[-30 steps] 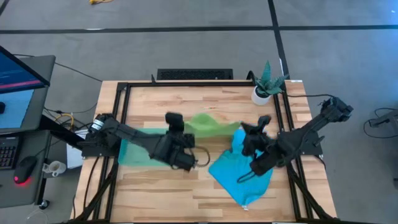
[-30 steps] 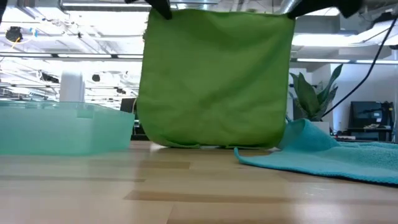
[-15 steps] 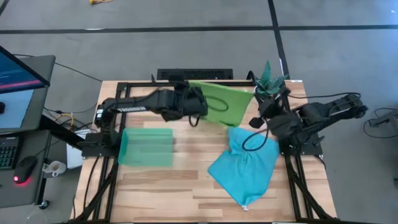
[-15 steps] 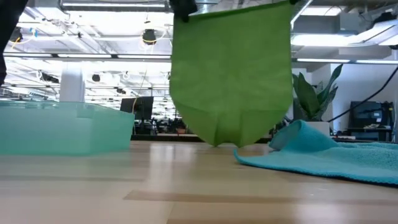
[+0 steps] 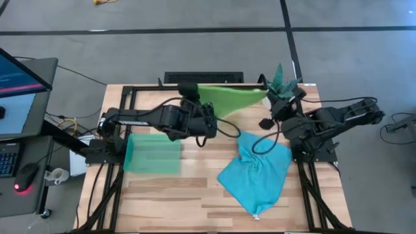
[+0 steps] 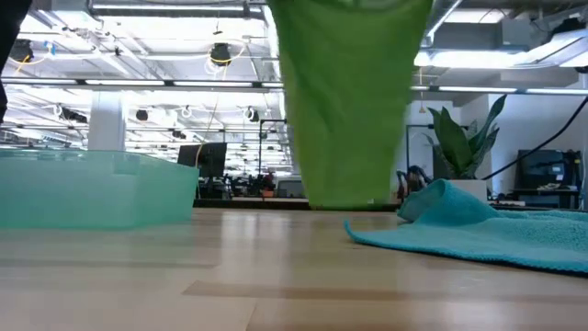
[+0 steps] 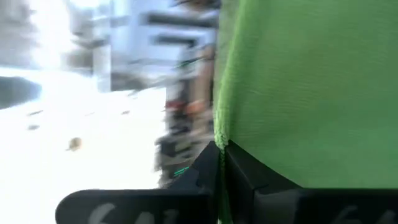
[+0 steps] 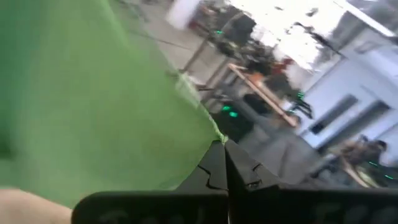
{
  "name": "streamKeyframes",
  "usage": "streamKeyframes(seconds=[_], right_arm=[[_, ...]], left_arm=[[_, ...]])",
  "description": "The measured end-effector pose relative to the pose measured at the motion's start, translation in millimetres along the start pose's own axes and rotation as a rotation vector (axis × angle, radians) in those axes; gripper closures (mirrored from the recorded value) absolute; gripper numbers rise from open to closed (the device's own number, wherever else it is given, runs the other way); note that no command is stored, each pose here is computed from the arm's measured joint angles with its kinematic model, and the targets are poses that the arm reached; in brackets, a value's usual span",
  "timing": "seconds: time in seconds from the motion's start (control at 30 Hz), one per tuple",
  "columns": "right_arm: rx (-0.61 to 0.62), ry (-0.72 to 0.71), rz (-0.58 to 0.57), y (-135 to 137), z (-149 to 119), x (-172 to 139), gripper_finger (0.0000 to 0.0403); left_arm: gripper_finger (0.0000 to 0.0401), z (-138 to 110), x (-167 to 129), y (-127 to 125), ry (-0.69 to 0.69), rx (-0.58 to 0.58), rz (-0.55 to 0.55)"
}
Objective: Roll microfiber towels into tight, uniform cylinder then place into a basket
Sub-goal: Fold the green towel
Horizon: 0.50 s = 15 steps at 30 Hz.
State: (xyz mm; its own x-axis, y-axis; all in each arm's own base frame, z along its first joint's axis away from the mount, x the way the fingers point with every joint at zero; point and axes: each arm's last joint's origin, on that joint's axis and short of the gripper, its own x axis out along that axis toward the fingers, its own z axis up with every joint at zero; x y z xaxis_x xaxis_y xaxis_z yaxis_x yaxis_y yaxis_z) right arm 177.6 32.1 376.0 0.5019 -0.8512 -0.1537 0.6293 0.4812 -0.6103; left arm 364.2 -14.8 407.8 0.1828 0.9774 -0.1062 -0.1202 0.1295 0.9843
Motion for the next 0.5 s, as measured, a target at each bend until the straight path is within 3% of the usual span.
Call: streamKeyframes(seconds=[0.1,0.17,0.23,0.3,0.33,0.37,0.47,0.5], right_arm=[[0.003,-0.018,0.079,2.3,3.7,-0.7,0.0397],[0.031,-0.027,0.021,1.1,6.1,-2.0,0.0398],[0.018,-0.036,-0.015,0.2,6.6,-5.1,0.0400],[-0.005,-0.040,0.008,1.2,7.1,-5.6,0.0400],[-0.008,-0.041,0.004,1.6,7.4,-5.7,0.0400],[-0.006,-0.041,-0.008,1.3,7.7,-5.8,0.0400],[0.004,-0.039,-0.016,0.1,8.0,-5.0,0.0401],[0.003,-0.038,-0.008,0.5,8.0,-4.5,0.0401]], left_arm=[[0.0399,-1.3,2.3,2.5,0.038,0.041,0.068],[0.0399,-0.6,4.7,0.4,0.007,0.017,-0.011],[0.0399,1.1,4.8,-6.3,-0.087,-0.025,-0.253],[0.0400,0.5,4.7,-15.0,-0.168,0.005,-0.525],[0.0400,-0.9,6.3,-17.3,-0.173,0.027,-0.578],[0.0400,-2.5,9.1,-16.7,-0.151,0.033,-0.557],[0.0400,-8.5,28.1,-6.6,0.003,-0.051,-0.276],[0.0400,-10.5,33.0,-3.7,0.026,-0.068,-0.251]])
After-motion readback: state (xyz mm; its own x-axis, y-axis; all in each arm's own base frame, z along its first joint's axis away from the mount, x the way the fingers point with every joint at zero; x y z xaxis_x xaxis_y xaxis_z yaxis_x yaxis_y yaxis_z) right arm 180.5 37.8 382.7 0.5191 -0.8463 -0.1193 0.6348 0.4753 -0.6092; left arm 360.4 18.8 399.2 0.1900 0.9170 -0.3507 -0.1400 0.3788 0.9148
